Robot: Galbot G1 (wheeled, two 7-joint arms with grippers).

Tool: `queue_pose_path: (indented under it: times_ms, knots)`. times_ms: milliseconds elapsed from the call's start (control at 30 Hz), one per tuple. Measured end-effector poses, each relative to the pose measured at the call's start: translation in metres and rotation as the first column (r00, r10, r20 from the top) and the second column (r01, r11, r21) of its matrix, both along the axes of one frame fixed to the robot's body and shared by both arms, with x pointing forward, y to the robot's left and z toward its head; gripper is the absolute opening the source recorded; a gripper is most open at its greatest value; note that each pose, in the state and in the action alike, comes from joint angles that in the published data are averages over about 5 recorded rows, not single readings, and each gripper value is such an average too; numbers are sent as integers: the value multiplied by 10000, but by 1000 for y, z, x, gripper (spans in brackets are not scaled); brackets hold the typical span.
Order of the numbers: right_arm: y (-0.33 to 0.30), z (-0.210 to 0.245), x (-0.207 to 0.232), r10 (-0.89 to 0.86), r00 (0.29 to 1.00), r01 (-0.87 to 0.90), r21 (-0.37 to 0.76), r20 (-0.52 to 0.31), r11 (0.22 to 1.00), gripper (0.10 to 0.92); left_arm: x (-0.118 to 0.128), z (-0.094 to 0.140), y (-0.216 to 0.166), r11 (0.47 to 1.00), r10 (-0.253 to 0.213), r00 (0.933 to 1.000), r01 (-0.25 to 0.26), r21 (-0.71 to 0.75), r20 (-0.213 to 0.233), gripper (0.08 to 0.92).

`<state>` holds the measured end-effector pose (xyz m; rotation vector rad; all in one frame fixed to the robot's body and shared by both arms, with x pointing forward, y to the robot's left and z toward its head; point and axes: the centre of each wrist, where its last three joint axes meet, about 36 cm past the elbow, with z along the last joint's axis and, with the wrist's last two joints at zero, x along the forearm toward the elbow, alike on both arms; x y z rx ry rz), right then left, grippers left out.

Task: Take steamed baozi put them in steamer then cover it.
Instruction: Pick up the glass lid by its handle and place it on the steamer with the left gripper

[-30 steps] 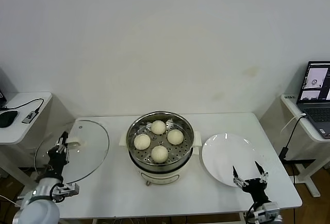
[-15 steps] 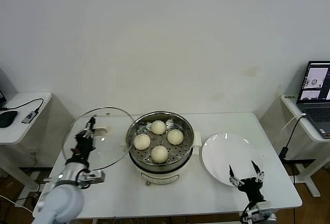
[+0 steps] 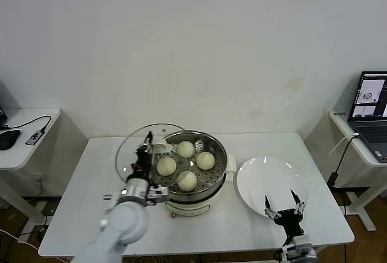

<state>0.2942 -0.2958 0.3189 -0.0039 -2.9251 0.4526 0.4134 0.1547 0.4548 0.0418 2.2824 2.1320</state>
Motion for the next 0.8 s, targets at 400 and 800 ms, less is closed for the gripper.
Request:
queue_pose_path:
  times_ms: [400, 800]
  knots:
    - [0, -5, 2, -43, 10000, 43, 6, -12, 10000, 823, 15, -8, -61, 9999, -133, 9990, 136, 85, -427, 148]
    - [1, -7, 3, -28, 10000, 28, 83, -30, 10000, 823, 12, -11, -85, 9994, -292, 9980, 302, 152, -569, 148]
